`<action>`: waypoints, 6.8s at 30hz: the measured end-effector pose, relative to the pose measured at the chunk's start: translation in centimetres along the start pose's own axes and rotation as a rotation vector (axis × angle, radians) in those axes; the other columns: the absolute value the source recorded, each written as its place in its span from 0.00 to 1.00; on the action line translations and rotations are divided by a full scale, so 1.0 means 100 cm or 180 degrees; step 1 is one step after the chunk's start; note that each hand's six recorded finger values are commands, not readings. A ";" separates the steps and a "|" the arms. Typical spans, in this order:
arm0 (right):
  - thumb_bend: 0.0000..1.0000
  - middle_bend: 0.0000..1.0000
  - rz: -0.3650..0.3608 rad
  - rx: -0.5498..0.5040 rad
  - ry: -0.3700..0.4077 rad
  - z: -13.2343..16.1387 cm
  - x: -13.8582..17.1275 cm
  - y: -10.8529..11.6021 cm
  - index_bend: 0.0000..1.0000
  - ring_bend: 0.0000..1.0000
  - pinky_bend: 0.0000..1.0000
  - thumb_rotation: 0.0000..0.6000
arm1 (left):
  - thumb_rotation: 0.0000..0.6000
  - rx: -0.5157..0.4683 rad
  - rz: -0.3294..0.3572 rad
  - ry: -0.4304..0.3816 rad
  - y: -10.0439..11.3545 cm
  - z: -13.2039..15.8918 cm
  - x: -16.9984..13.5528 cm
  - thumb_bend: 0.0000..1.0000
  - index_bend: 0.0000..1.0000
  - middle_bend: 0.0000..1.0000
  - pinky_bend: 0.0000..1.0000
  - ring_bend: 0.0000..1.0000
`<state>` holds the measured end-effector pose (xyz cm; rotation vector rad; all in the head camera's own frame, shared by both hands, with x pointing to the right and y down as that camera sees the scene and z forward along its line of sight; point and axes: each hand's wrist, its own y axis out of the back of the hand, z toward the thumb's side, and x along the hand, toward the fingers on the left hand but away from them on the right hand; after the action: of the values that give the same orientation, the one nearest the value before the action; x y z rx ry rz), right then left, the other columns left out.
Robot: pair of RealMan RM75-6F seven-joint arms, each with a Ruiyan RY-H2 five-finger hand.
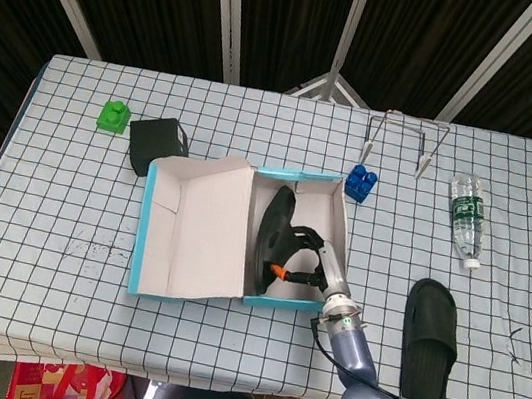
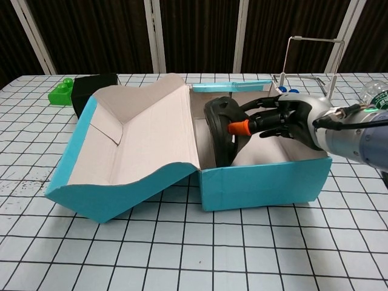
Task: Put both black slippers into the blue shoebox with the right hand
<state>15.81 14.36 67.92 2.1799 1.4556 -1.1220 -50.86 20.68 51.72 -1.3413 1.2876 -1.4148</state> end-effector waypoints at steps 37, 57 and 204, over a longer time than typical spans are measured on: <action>0.69 0.43 -0.0254 0.1297 0.0096 -0.026 0.002 -0.012 0.70 0.29 0.11 1.00 | 1.00 -0.0010 -0.0008 -0.0004 0.001 0.000 -0.001 0.04 0.21 0.05 0.04 0.00; 0.69 0.43 -0.0327 0.1376 0.0038 -0.016 0.001 -0.017 0.70 0.29 0.11 1.00 | 1.00 -0.0020 -0.0007 -0.0002 0.001 0.000 0.000 0.04 0.21 0.05 0.04 0.00; 0.52 0.36 0.1031 0.1307 0.0335 -0.068 0.139 -0.021 0.39 0.44 0.44 1.00 | 1.00 -0.0061 0.0003 0.0110 0.005 -0.009 0.001 0.04 0.22 0.05 0.04 0.00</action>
<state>19.60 28.49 62.49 2.6650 0.9132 -1.2877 -51.81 20.64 51.36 -1.3343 1.3272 -1.4341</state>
